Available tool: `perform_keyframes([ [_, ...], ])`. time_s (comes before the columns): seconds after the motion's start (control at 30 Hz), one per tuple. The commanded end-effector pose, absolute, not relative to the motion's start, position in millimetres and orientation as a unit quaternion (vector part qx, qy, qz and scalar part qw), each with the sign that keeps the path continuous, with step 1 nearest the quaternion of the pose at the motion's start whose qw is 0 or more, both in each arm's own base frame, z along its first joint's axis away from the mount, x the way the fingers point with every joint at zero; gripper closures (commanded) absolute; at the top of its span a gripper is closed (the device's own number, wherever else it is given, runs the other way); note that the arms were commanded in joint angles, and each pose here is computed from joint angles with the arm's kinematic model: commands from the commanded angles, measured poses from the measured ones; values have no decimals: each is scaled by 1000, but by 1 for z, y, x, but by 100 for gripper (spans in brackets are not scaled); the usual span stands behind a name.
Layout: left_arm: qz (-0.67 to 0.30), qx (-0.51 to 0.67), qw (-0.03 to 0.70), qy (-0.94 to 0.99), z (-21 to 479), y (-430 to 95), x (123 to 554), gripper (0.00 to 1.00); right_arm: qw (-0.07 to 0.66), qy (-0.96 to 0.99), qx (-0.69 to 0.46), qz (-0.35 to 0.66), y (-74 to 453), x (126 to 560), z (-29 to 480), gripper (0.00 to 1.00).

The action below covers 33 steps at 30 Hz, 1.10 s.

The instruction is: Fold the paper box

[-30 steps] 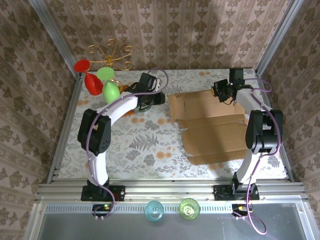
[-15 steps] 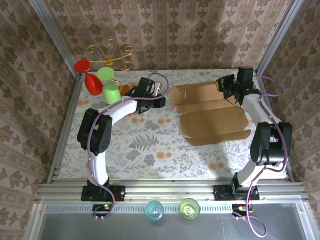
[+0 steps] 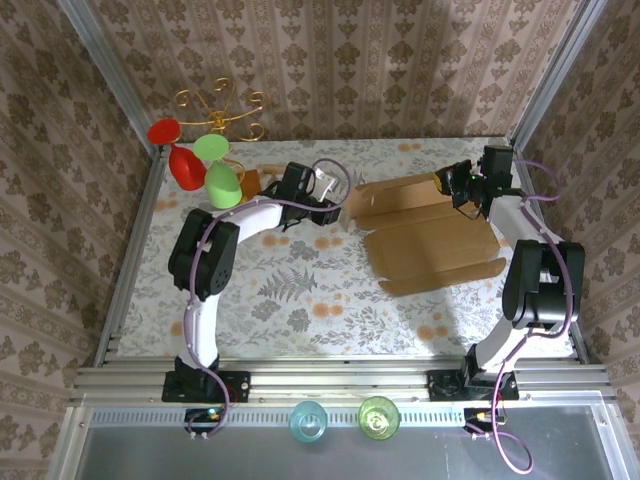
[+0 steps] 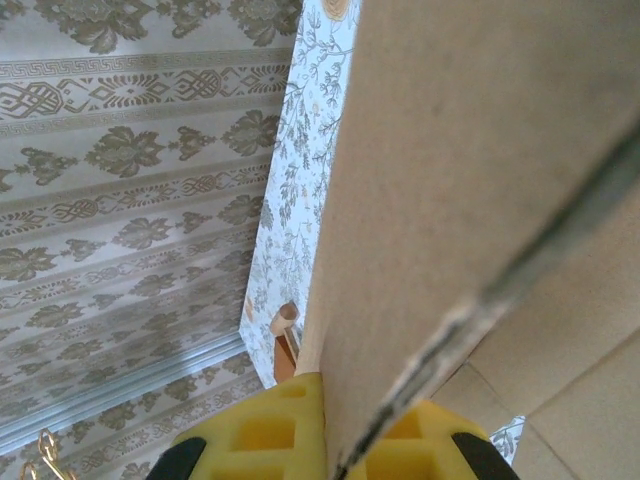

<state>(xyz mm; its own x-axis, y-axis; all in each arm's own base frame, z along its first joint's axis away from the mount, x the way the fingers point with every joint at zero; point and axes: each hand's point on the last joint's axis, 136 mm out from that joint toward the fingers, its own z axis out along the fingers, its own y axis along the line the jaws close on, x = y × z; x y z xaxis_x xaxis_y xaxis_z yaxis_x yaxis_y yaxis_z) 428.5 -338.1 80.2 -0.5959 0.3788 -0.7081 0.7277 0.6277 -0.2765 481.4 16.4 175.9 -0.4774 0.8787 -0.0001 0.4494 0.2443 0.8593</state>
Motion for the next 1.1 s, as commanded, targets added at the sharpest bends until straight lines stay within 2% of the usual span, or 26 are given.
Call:
perform_keyframes([
  [0.0,-308,388,350,795,103,-354,429,67,244,761,421,428,20,485,173,100],
  [0.37,-348,421,368,753,117,-385,413,67,239,763,415,434,22,486,162,100],
  [1.07,-378,436,381,723,134,-413,386,65,258,752,403,452,23,497,167,100],
])
